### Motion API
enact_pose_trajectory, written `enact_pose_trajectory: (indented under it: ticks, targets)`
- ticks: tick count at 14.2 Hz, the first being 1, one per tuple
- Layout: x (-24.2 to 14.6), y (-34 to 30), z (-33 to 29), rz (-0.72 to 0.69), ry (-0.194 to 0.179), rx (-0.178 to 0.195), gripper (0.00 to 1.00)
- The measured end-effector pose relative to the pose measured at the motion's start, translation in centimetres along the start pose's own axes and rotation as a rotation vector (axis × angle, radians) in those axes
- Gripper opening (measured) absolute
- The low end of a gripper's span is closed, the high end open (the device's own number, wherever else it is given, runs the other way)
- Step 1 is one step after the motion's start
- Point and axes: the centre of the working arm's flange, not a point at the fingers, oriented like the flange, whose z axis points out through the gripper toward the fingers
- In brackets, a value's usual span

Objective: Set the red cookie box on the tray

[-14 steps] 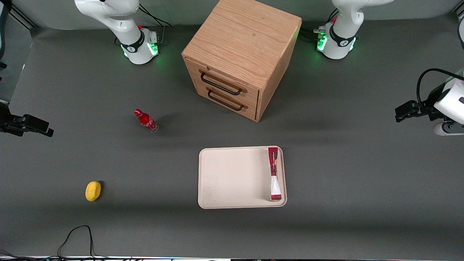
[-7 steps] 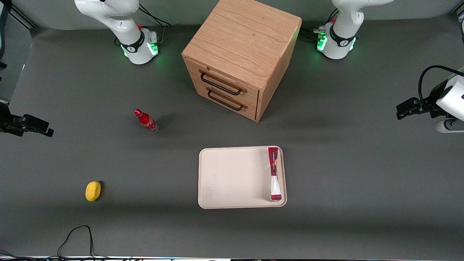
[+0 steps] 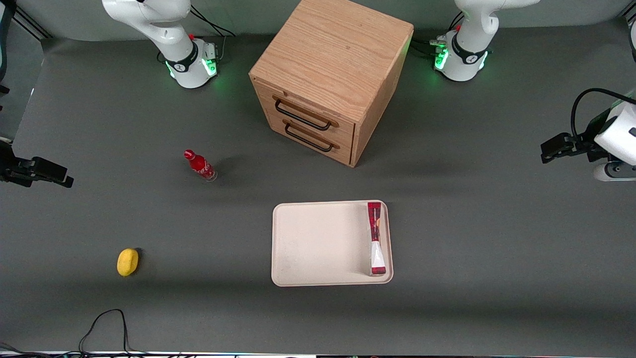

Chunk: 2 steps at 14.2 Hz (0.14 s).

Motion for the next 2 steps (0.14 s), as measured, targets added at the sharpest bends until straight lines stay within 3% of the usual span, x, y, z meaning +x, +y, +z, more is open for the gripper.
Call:
enact_pose_trajectory:
  ticks: [2]
  targets:
    - [-0.10, 0.00, 0.03, 0.000, -0.008, 0.000, 1.00]
